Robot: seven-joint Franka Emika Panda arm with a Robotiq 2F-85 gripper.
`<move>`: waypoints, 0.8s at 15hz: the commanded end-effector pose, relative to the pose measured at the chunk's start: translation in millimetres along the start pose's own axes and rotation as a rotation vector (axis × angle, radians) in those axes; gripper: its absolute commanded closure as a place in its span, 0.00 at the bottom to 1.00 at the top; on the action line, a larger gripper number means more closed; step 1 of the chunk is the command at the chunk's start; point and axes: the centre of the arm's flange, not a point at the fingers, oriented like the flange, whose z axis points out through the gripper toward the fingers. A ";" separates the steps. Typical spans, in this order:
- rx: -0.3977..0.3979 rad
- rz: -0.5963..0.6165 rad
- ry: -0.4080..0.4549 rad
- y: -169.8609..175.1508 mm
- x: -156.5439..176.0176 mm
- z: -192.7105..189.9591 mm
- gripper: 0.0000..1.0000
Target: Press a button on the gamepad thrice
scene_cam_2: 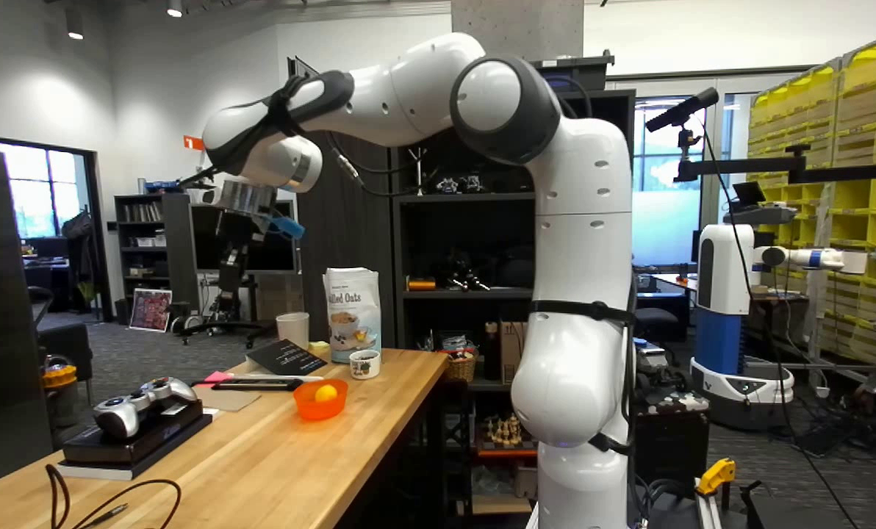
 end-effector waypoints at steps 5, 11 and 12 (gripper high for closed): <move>0.006 0.085 -0.165 -16.8 -48.8 -34.8 0.73; -0.001 0.120 -0.173 -2.7 -63.4 -32.8 0.38; 0.000 0.122 -0.171 -1.7 -64.4 -32.3 0.30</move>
